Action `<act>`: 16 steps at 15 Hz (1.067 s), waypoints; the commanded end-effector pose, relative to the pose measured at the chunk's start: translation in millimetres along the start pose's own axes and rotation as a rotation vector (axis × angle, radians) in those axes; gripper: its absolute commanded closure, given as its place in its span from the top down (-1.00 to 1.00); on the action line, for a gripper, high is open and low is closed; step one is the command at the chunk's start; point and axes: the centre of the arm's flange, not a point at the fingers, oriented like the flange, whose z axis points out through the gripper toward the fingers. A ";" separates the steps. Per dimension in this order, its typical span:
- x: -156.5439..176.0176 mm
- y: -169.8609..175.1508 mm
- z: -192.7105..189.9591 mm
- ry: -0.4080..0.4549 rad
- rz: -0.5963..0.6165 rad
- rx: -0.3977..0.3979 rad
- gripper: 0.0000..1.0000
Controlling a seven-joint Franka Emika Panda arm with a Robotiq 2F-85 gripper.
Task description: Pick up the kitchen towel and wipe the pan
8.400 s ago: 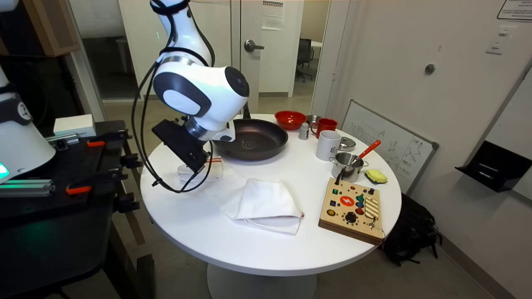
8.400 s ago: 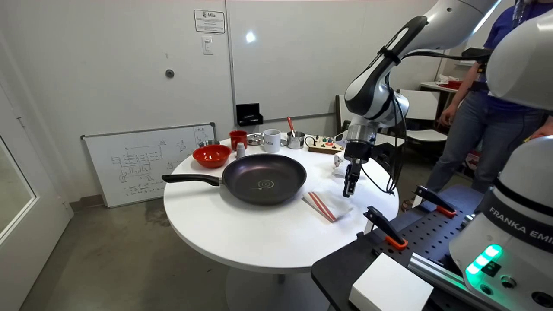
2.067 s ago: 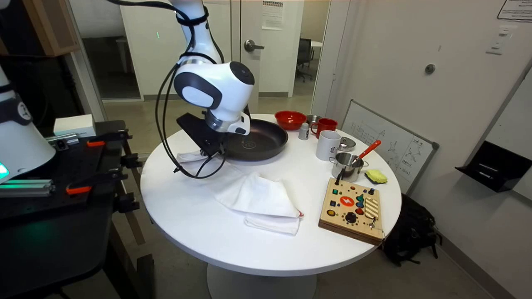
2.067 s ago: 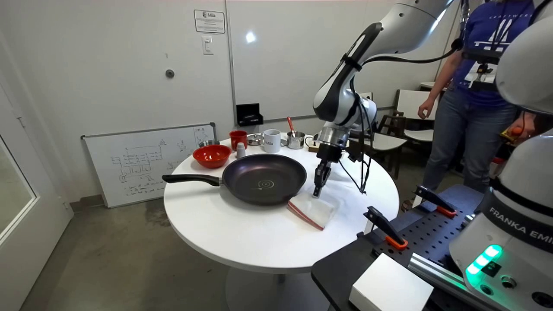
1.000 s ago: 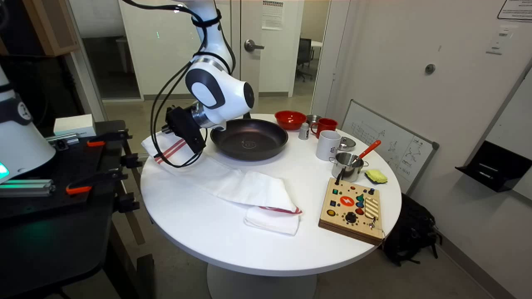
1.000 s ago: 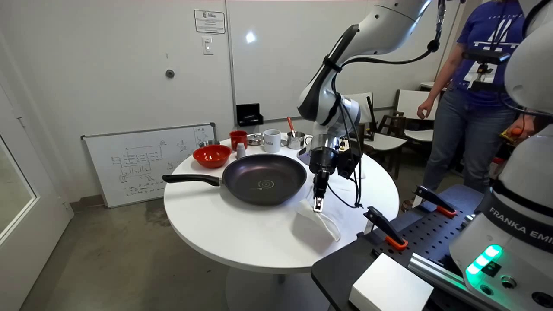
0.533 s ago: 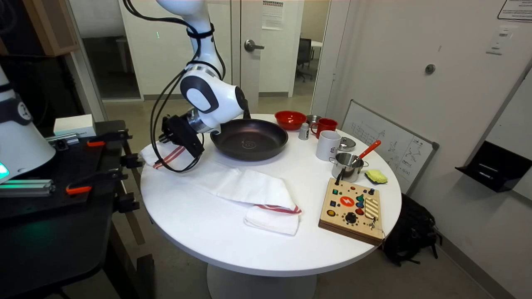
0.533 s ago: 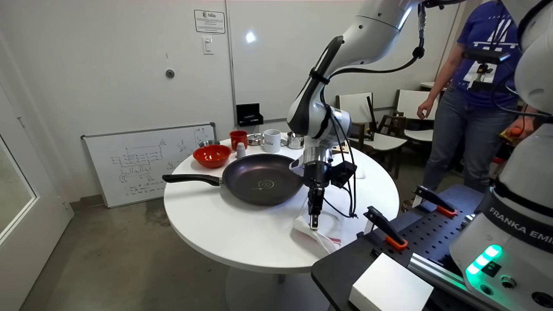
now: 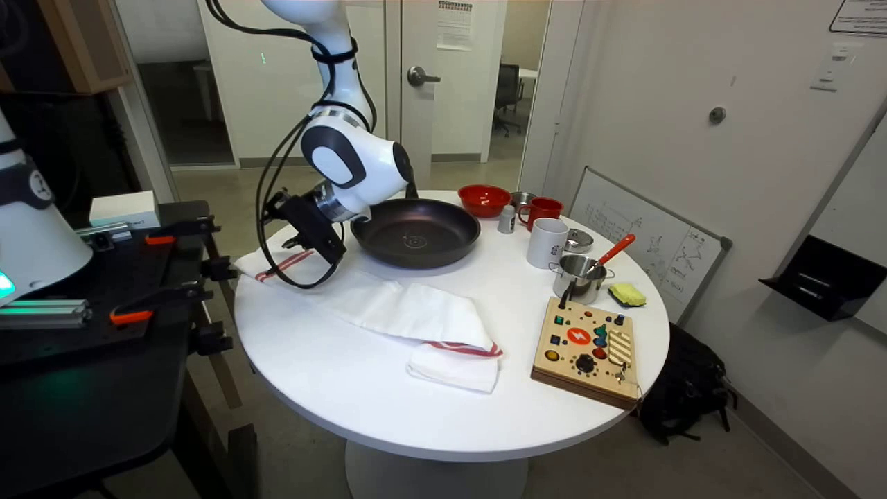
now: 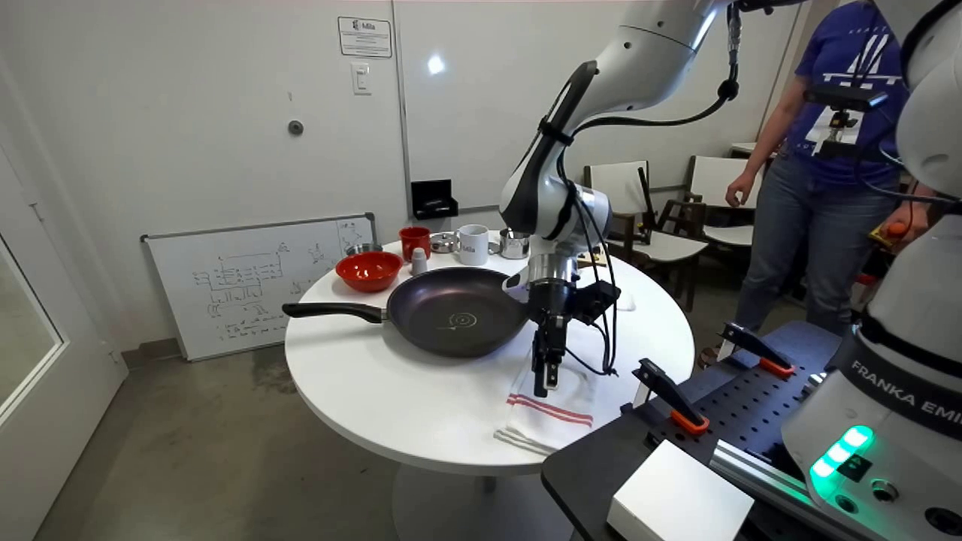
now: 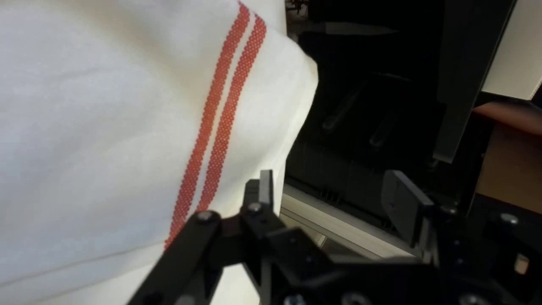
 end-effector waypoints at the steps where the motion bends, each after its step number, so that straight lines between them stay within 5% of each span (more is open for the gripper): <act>1: -8.5 1.9 -19.4 0.027 0.029 -0.120 0.97; 7: -48.3 22.2 -70.9 0.089 0.155 -0.392 1.00; 16: -80.1 37.4 -113.0 0.144 0.275 -0.632 1.00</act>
